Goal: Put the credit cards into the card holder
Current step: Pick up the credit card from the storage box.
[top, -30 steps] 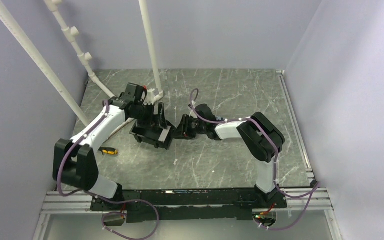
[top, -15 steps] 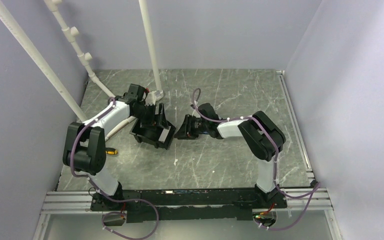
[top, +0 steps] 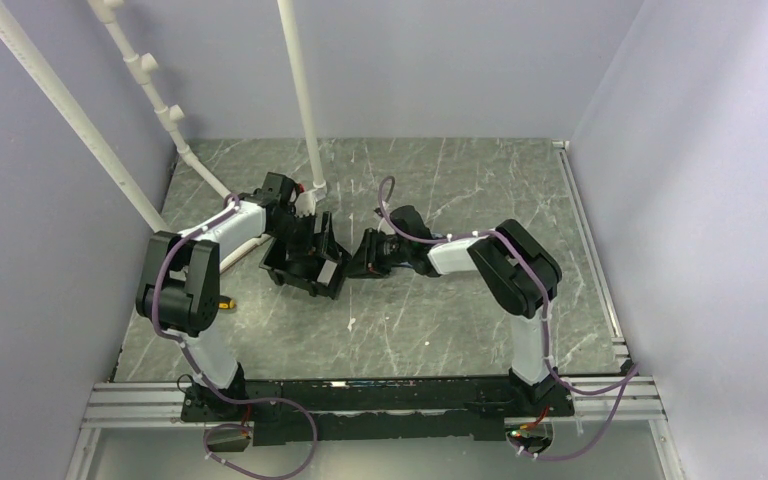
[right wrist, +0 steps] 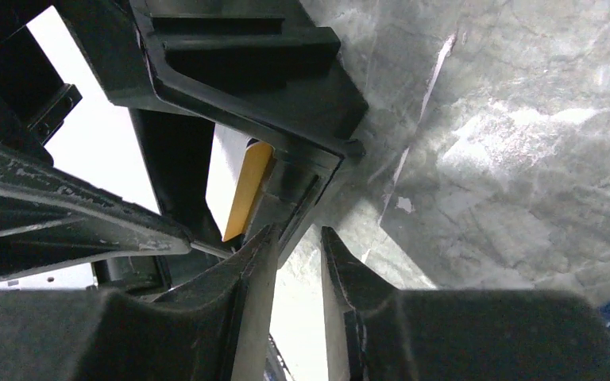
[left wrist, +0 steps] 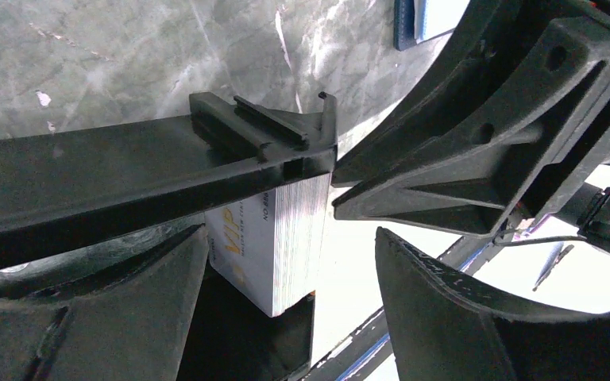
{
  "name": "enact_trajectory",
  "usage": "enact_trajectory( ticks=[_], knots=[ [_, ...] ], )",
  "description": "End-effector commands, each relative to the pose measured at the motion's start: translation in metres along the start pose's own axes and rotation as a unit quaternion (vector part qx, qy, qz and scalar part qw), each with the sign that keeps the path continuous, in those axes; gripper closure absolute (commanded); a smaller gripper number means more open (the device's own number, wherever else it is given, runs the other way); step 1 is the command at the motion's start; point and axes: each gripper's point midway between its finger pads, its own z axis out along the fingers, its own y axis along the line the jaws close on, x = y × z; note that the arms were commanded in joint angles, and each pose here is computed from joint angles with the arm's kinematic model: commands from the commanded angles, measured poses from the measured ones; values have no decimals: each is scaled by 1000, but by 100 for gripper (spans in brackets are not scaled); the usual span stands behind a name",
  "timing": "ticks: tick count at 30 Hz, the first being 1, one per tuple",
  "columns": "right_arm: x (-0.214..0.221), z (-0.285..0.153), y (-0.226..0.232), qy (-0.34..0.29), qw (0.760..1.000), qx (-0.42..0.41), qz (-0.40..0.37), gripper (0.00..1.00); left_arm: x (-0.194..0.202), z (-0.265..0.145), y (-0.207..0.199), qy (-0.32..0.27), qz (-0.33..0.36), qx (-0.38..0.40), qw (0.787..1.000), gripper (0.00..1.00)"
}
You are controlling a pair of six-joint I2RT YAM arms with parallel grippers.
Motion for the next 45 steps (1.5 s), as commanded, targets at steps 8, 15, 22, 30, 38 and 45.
enact_trajectory(
  ticks=[8,15,22,30,38,45],
  knots=[
    [-8,8,19,-4,999,-31,-20,72,2,-2,-26,4,20,80,997,22],
    [-8,9,19,-5,999,-31,-19,73,2,-4,-29,4,22,87,996,30],
    [-8,10,21,-4,999,-32,-18,74,4,-3,-29,8,22,86,996,46],
    [-6,12,21,-2,999,-33,-18,74,5,-1,-27,14,19,83,996,60],
    [-6,12,22,0,999,-35,-20,75,6,-1,-26,14,26,75,997,73],
    [-7,13,23,-1,999,-36,-21,75,6,-2,-23,12,36,55,998,83]
  ],
)
